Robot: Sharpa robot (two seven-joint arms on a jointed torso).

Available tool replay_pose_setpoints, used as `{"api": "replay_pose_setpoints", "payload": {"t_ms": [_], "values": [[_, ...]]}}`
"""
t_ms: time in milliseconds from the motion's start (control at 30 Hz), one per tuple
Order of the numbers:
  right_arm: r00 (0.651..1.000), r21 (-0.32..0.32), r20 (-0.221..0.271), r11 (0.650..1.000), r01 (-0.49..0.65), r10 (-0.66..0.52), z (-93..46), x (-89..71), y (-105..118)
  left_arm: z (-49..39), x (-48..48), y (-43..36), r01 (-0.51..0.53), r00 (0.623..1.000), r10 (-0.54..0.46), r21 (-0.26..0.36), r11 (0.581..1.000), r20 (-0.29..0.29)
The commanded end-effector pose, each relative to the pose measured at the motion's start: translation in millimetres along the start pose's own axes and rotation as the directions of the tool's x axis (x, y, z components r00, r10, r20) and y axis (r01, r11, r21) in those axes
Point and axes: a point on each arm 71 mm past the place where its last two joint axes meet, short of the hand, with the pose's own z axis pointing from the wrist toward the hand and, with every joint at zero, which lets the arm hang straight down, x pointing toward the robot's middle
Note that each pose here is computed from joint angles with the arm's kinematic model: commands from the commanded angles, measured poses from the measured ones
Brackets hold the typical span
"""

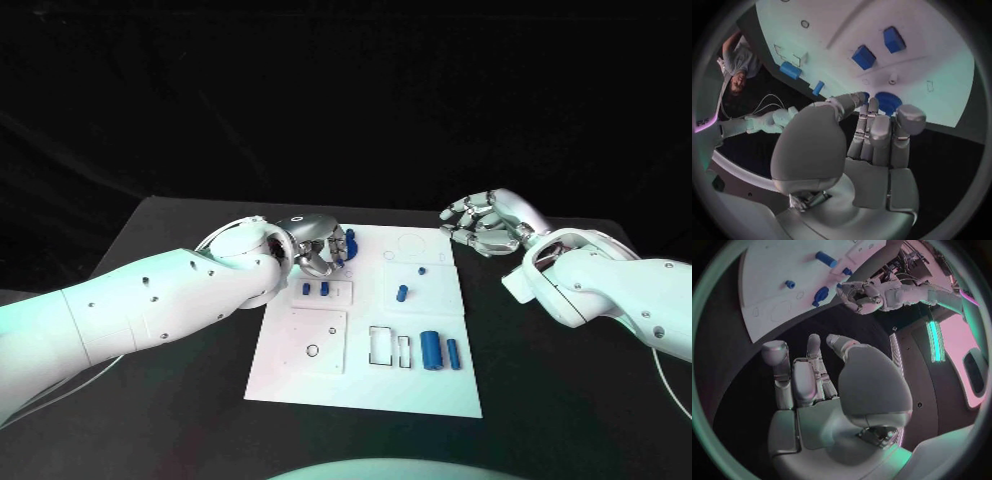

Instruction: Assemble the parts on the task board

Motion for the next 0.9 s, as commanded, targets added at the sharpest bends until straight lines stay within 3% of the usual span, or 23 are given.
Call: {"api": "replay_pose_setpoints", "payload": {"t_ms": [33,167,567,900], "values": [[1.000,-0.012,-0.001,1.000,0.006,-0.006,-0.3,0.2,0.2,-3.4,-4.5,-0.1,0.028,0.999,-0.028,-0.007,1.000,0.019],[1.000,-0.012,-0.001,1.000,0.006,-0.006,-0.4,0.1,-0.1,-8.1,-6.9,3.8,0.032,0.999,-0.031,-0.019,0.999,0.014],[1.000,-0.011,-0.001,1.000,0.006,-0.006,-0.5,0.3,-0.1,-16.7,-6.8,28.5,0.021,0.999,-0.025,-0.098,0.995,-0.040],[1.000,-0.012,-0.001,1.000,0.005,-0.005,-0.4,0.6,0.2,-18.0,-5.8,38.1,0.017,0.998,-0.024,-0.128,0.992,-0.054]]}}
